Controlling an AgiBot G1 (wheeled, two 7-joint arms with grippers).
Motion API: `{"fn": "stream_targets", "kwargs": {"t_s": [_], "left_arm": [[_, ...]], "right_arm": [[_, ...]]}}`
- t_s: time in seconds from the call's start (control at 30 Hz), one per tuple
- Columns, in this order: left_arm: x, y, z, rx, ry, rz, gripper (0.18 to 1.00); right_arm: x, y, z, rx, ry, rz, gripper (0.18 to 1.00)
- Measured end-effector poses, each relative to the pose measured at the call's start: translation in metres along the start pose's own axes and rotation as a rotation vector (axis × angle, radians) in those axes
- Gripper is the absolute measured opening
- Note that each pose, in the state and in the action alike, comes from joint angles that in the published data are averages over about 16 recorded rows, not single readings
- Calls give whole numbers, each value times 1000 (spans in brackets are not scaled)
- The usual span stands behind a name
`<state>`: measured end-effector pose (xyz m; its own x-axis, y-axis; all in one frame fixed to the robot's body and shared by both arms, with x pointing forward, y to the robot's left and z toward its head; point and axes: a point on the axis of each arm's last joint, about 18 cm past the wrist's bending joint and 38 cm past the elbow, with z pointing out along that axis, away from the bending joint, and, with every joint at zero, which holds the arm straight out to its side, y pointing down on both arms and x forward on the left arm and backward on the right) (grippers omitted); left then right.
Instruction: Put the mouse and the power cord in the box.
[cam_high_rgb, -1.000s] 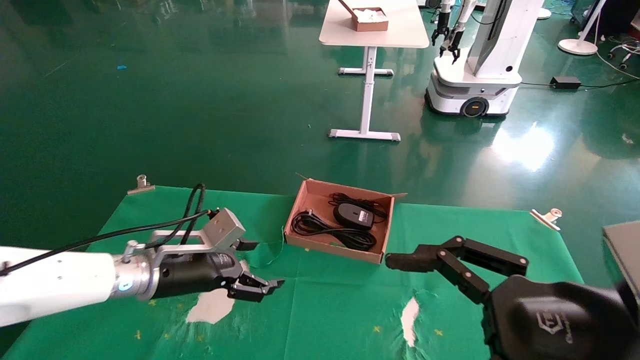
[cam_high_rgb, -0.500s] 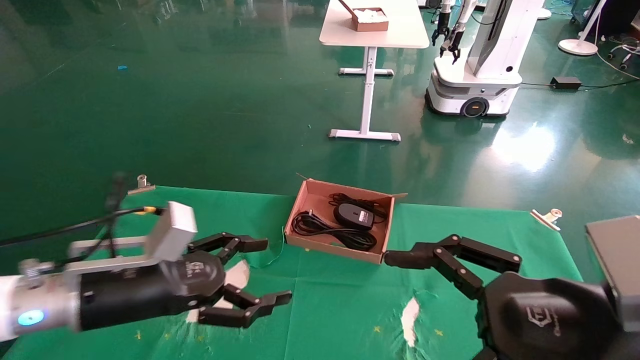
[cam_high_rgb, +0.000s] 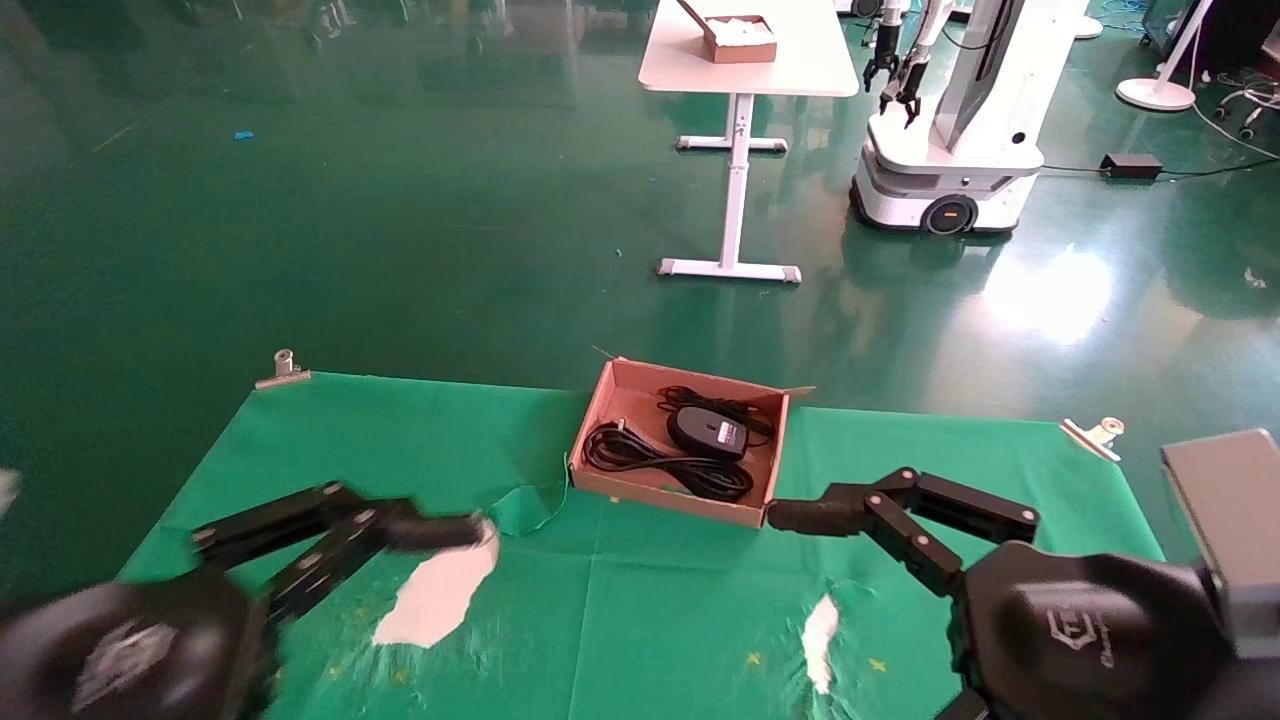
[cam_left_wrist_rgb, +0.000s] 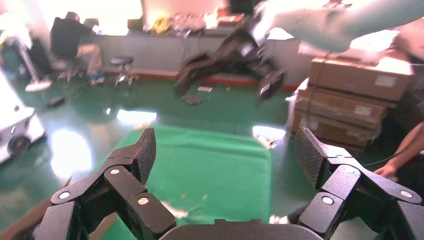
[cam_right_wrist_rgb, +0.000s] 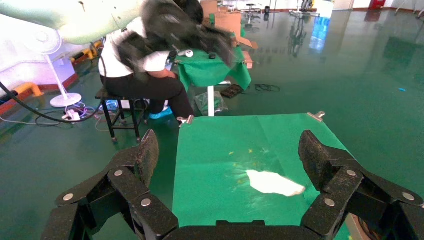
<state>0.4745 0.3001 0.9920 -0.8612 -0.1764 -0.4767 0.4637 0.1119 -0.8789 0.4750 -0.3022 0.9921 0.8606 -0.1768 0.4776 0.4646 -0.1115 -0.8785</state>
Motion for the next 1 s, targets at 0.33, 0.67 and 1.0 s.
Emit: {"fn": "stream_targets", "kwargs": {"t_s": [0.33, 0.67, 1.0], "left_arm": [[11, -9, -6, 21, 29, 27, 1001], [4, -4, -2, 9, 12, 12, 1001], [2, -2, -1, 5, 6, 7, 1001]], "right_arm": [[0, 0, 0, 0, 0, 0, 1001], [0, 0, 0, 0, 0, 0, 1001], [0, 0, 0, 0, 1, 0, 1001]]}}
